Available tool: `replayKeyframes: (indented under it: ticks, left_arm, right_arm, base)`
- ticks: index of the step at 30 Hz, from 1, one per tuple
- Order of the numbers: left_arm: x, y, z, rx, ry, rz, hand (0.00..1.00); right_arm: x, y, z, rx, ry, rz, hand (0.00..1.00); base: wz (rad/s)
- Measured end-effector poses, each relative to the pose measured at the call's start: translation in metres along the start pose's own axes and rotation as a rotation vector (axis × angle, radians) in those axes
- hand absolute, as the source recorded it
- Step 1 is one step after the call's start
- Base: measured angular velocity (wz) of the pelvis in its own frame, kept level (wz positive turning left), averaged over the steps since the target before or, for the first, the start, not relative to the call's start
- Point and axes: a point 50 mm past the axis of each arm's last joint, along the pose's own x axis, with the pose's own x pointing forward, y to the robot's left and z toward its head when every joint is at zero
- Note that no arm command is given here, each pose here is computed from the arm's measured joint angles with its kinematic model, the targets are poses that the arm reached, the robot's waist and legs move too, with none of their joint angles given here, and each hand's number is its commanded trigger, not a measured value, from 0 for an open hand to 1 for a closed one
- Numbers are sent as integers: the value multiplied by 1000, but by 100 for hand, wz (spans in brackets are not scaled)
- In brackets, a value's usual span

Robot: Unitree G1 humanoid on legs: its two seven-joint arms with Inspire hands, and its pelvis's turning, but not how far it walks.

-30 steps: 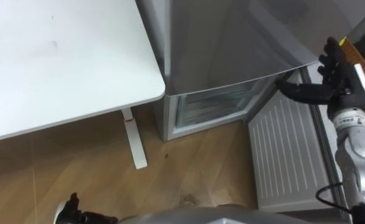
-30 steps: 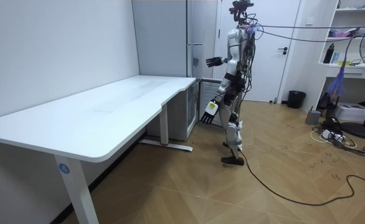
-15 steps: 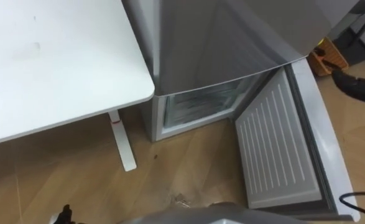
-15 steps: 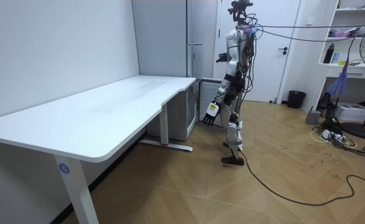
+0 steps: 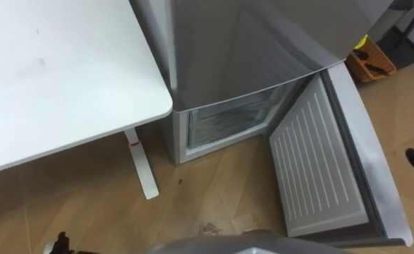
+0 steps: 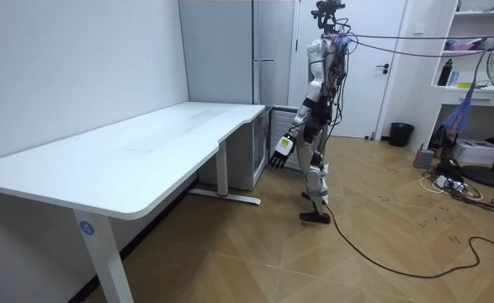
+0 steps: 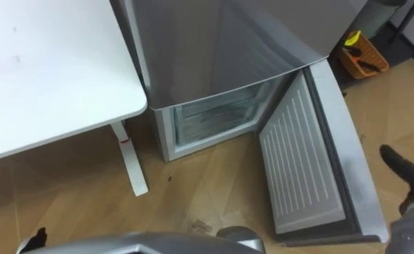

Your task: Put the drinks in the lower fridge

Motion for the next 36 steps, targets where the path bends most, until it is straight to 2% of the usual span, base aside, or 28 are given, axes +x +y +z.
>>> replayKeyframes:
  ticks: [4, 9, 15, 20, 23, 26, 30, 32, 34, 36]
  left_arm:
    - [0, -1, -5, 0, 30, -4, 0]
    - [0, -4, -2, -6, 24, -9, 0]
    - [0, -2, -2, 0, 25, -5, 0]
    - [1, -2, -2, 2, 28, -2, 0]
    - [2, -4, 1, 3, 39, -13, 0]
    - [3, -5, 2, 4, 44, -23, 0]
    - [2, -15, 6, 67, 25, -72, 0]
    - [3, -21, 13, 105, 5, -94, 0]
    - [3, -29, 23, 167, -27, -123, 0]
    - [4, -31, 31, 191, -45, -130, 0]
  right_arm:
    - [-2, -24, -31, 40, 148, -89, 0]
    - [-4, -31, -41, 88, 194, -99, 0]
    - [-4, -29, -44, 164, 210, -90, 0]
    - [-4, -25, -49, 156, 234, -72, 0]
    - [-3, -14, -48, 170, 236, -15, 0]
    - [-2, -2, -48, 140, 238, 58, 0]
    - [-10, 24, -57, -9, 251, 264, 0]
    - [-21, 39, -67, -89, 267, 385, 0]
    - [-43, 72, -82, -237, 284, 607, 0]
    - [-59, 95, -90, -282, 292, 735, 0]
  base:
    - [2]
    - [1]
    - [1]
    - [-5]
    - [0]
    - [0]
    - [-3]
    - [-8]
    - [-14]
    - [-11]
